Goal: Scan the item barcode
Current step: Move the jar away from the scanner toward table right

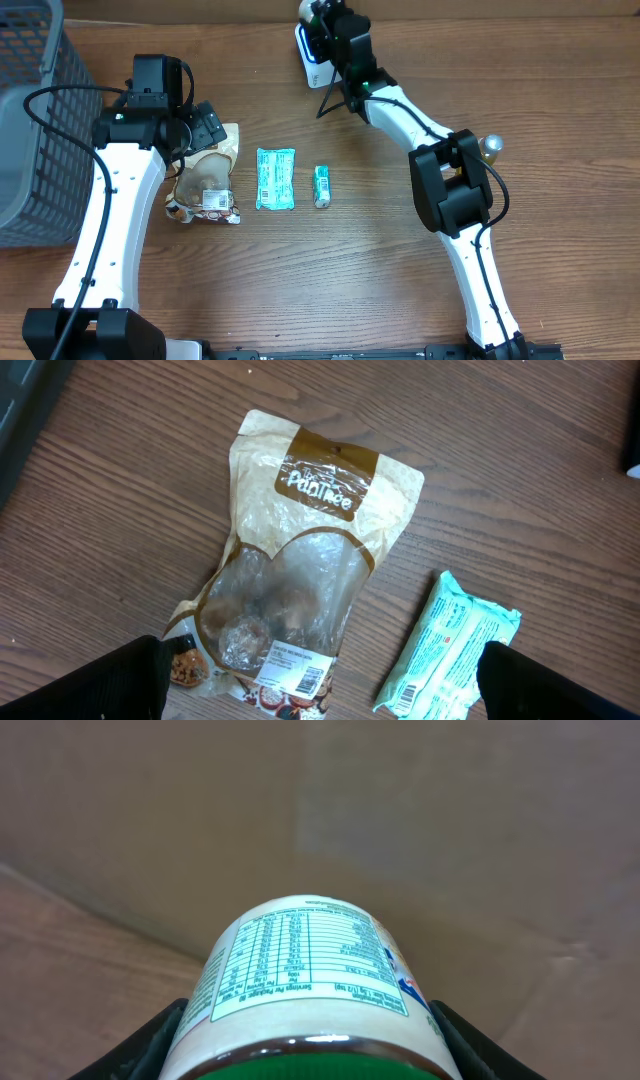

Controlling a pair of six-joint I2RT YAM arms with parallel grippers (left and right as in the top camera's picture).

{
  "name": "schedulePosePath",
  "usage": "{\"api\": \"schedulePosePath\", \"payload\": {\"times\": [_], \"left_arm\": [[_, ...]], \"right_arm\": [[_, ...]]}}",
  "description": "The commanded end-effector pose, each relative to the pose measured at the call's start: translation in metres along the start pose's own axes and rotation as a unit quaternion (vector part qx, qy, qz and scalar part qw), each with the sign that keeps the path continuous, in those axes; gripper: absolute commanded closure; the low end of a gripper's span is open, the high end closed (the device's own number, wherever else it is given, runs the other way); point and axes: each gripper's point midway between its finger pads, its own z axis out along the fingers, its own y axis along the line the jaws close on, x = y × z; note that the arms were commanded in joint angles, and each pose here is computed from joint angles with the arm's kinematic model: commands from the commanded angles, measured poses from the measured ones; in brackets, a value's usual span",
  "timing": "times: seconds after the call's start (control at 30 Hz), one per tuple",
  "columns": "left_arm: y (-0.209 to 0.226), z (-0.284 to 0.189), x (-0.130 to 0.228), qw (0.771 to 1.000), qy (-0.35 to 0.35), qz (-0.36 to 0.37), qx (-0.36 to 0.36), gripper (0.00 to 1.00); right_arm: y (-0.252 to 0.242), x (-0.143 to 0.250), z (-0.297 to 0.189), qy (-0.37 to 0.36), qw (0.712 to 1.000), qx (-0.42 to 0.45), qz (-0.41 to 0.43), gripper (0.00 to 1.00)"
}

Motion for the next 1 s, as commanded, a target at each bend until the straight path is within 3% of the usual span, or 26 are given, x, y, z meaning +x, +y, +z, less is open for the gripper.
{"api": "schedulePosePath", "payload": {"times": [0.0,0.2,0.3,0.43,0.57,0.7,0.83,0.97], "left_arm": [[0.000,-0.001,-0.003,1.000,-0.003,0.001,0.001,0.00],[0.000,-0.001,-0.003,1.000,-0.003,0.001,0.001,0.00],[0.000,-0.001,-0.003,1.000,-0.003,0.001,0.001,0.01],[0.000,-0.001,-0.003,1.000,-0.003,0.001,0.001,0.00],[0.000,-0.001,-0.003,1.000,-0.003,0.001,0.001,0.00],[0.000,-0.001,-0.003,1.000,-0.003,0.001,0.001,0.00],[0.000,-0.001,-0.003,1.000,-0.003,0.001,0.001,0.00],[0.000,-0.001,-0.003,1.000,-0.003,0.001,0.001,0.00]], "right_arm": [[-0.018,-0.077,-0.020,-0.073,0.997,0.012,0.030,0.95],[-0.027,-0.163,-0.067,-0.110,0.993,0.014,0.032,0.96],[-0.030,-0.184,-0.093,-0.079,0.996,0.013,0.031,0.96],[-0.031,-0.182,-0.131,0.003,1.000,0.008,0.028,0.96],[-0.030,-0.143,-0.165,0.126,0.990,0.007,0.068,0.96],[-0.026,-0.077,-0.197,0.272,0.960,0.008,0.065,0.92],[-0.021,-0.005,-0.237,0.419,0.904,0.018,0.078,0.92],[-0.018,0.052,-0.272,0.520,0.849,0.032,0.086,0.91]]}}
